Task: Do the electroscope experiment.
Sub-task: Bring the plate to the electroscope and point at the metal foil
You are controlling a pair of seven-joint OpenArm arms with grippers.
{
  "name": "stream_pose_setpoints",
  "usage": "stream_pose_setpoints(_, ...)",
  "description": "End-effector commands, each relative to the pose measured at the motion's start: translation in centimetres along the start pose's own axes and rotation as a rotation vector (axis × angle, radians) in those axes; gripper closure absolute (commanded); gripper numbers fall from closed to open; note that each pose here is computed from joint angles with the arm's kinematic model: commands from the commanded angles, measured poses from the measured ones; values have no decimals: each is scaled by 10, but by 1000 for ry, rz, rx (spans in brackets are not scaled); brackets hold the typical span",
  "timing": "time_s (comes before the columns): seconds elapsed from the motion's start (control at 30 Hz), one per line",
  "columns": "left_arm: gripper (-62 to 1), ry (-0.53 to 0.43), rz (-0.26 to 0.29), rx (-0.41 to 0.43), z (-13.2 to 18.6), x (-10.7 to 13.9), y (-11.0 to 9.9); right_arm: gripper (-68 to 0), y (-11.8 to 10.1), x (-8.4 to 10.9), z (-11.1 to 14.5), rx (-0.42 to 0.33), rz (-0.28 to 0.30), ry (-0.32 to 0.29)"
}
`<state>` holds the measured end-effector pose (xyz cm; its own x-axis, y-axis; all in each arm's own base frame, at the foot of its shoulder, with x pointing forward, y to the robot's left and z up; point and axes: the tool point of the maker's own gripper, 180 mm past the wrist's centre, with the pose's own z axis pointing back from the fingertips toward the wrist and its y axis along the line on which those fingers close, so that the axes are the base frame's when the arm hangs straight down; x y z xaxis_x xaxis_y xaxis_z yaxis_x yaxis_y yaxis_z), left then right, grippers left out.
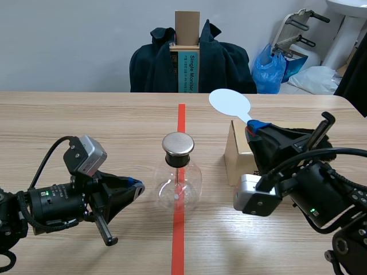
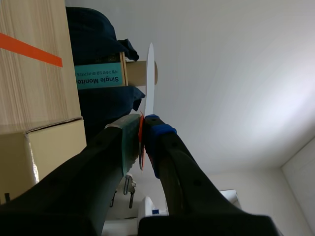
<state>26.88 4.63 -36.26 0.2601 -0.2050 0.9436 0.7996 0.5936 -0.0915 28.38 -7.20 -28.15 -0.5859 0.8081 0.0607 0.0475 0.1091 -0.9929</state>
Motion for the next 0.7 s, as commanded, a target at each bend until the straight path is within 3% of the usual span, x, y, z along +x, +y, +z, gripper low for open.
stream_pose_setpoints(0.0, -21, -39, -9, -7, -2, 13, 0, -8, -14, -1, -7, -35, 28, -28)
stream_pose_setpoints(0.27, -21, -42, -9, 0, -3, 13, 0, -8, -9, 12, -5, -13, 15, -99)
stream_pose_setpoints(0.67, -21, -41, -18, -9, -7, 13, -4, -8, -8, 46, 2, -8, 13, -296)
